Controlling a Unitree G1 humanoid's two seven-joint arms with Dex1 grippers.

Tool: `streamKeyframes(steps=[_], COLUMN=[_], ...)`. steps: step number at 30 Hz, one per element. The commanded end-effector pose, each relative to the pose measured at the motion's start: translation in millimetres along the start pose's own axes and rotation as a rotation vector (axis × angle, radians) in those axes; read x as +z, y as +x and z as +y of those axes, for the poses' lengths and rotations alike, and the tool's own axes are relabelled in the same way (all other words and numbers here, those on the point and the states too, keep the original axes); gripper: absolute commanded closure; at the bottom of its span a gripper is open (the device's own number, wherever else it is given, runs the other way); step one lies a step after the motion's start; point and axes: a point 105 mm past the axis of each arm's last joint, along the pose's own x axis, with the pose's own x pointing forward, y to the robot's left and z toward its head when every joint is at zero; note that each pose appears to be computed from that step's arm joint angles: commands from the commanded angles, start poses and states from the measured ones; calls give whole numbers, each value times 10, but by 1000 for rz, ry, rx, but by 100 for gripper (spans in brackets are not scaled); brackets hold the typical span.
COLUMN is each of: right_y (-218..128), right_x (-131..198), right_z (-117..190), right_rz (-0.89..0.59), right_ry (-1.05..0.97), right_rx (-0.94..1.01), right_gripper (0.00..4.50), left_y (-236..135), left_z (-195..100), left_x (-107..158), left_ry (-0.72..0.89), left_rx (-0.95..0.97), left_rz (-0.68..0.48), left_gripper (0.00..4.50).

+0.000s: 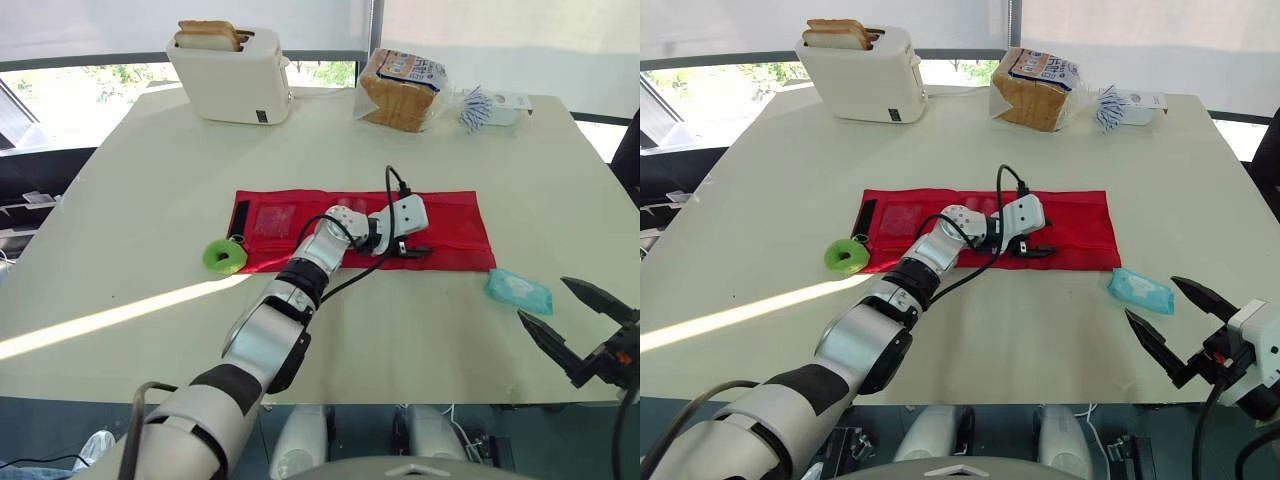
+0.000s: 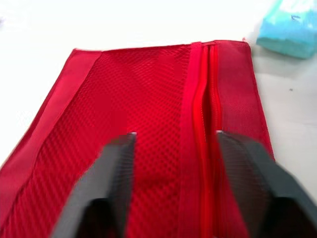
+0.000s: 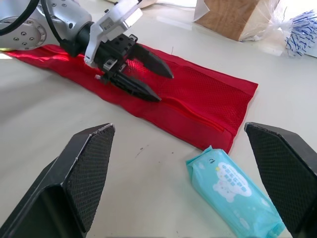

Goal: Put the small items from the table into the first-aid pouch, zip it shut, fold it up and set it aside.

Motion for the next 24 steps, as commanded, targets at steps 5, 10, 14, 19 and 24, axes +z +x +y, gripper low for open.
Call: streamKeyframes(steps=[5, 10, 14, 19, 24], right_y=[-20, -28, -23, -30, -39], right_x=[93, 91, 86, 83, 72], right_z=[-1, 10, 9, 7, 19], right_rz=[-33, -33, -35, -36, -33], right_ry=[-31, -29, -28, -29, -25], right_rx=[-13, -16, -22, -29, -29], right_gripper=[0, 0, 0, 0, 0], left_y=[187, 233, 238, 142, -101], left_z=[52, 108, 76, 94, 117], left_x=[102, 145, 126, 23, -43], left_ry=[65, 3, -19, -46, -106], left_rx=[110, 183, 161, 150, 131], left_rz=[29, 3, 4, 14, -22], left_gripper=[124, 196, 360, 441, 441])
